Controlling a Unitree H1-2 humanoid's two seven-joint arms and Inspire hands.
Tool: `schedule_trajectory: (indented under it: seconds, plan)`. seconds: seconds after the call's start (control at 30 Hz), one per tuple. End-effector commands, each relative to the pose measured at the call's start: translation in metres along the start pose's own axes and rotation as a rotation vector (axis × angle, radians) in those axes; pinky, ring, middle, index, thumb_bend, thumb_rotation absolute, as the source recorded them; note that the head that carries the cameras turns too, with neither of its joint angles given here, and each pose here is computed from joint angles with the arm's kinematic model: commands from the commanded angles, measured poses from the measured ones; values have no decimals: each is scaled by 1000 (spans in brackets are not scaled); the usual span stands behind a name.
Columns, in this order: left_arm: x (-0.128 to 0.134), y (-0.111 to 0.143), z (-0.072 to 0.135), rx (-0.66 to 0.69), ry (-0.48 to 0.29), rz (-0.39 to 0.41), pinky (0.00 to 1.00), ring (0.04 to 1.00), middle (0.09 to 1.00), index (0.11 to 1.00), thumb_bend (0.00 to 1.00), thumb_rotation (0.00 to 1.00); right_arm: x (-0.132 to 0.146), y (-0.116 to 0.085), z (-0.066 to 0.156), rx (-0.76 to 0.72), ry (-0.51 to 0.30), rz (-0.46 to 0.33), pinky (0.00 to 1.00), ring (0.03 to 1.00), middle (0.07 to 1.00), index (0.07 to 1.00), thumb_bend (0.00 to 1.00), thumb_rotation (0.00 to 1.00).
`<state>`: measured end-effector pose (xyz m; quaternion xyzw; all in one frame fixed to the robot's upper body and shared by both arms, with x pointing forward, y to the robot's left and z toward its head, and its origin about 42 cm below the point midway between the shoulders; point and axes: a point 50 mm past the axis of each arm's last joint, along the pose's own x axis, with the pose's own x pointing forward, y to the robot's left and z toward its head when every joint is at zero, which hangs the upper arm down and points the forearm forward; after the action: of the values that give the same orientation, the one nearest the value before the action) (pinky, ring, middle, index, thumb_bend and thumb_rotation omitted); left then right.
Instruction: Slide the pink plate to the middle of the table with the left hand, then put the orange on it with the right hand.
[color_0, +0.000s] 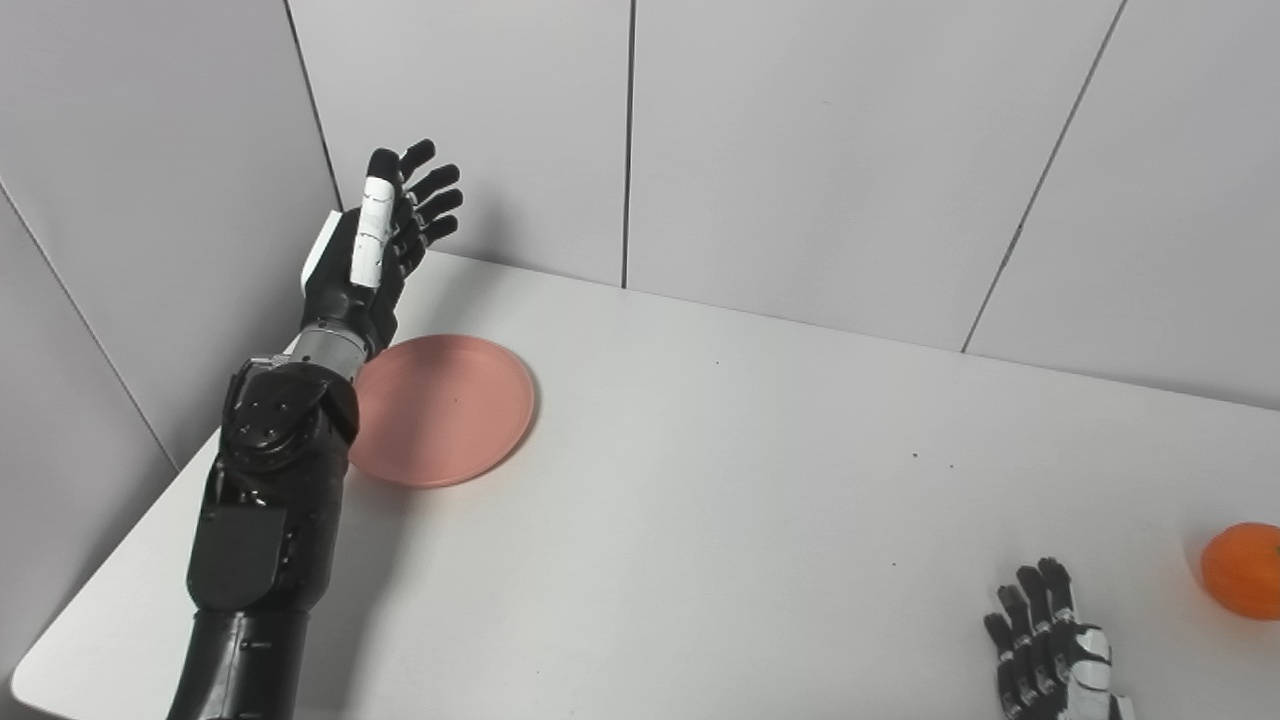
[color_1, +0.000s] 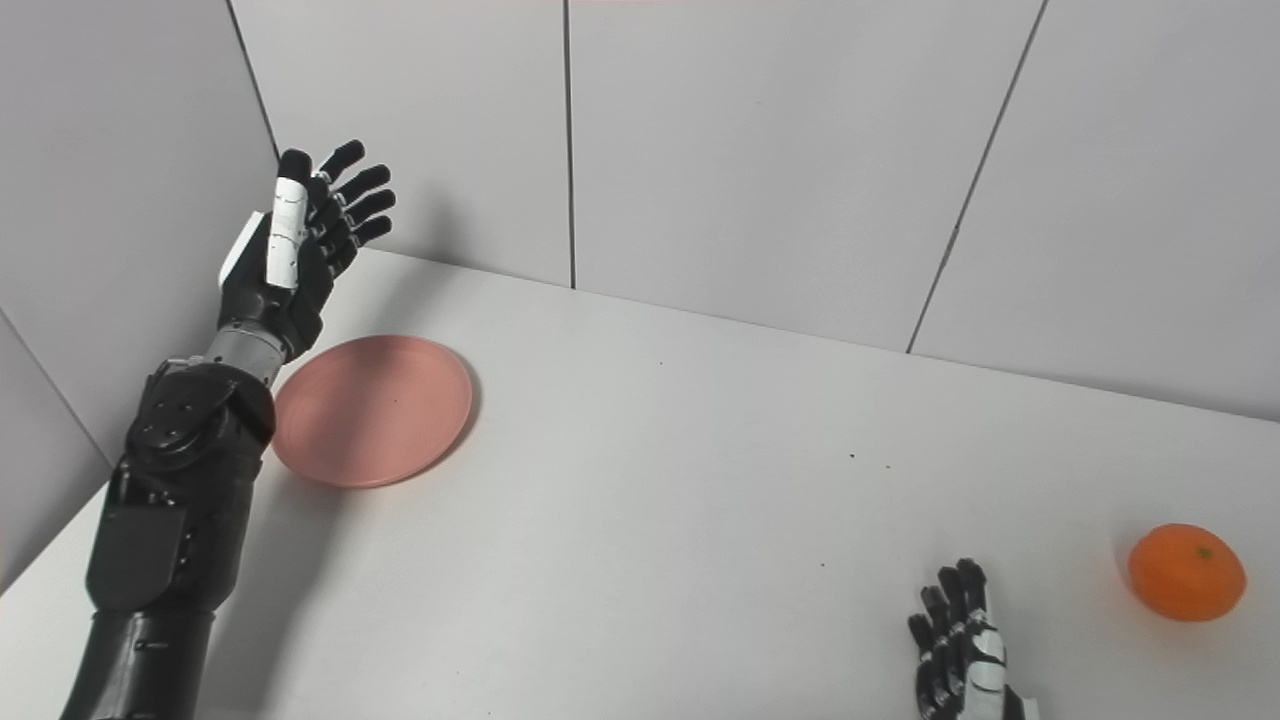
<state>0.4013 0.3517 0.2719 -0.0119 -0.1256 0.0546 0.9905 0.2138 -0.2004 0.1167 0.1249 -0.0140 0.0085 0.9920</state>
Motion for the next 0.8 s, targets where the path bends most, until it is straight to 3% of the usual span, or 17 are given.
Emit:
schedule_trajectory:
  seconds: [0.0, 0.23, 0.4, 0.77]
  plan:
    - [16, 10, 25, 27, -117, 33, 900, 873, 873, 878, 962, 941, -26, -12, -19, -6, 117, -37, 1000, 995, 992, 997, 759, 1000]
    - [25, 32, 8, 21, -101, 100, 926, 878, 877, 895, 975, 910, -25, -14, -21, -4, 122, -34, 1000, 992, 980, 991, 760, 1000]
    - [31, 46, -3, 53, -78, 135, 869, 852, 843, 890, 1000, 918, -25, -19, -21, -11, 125, -21, 1000, 984, 965, 982, 752, 1000]
    - [30, 76, -13, 40, -38, 147, 823, 824, 830, 895, 997, 902, -26, -23, -20, -17, 139, -25, 1000, 979, 953, 996, 769, 1000]
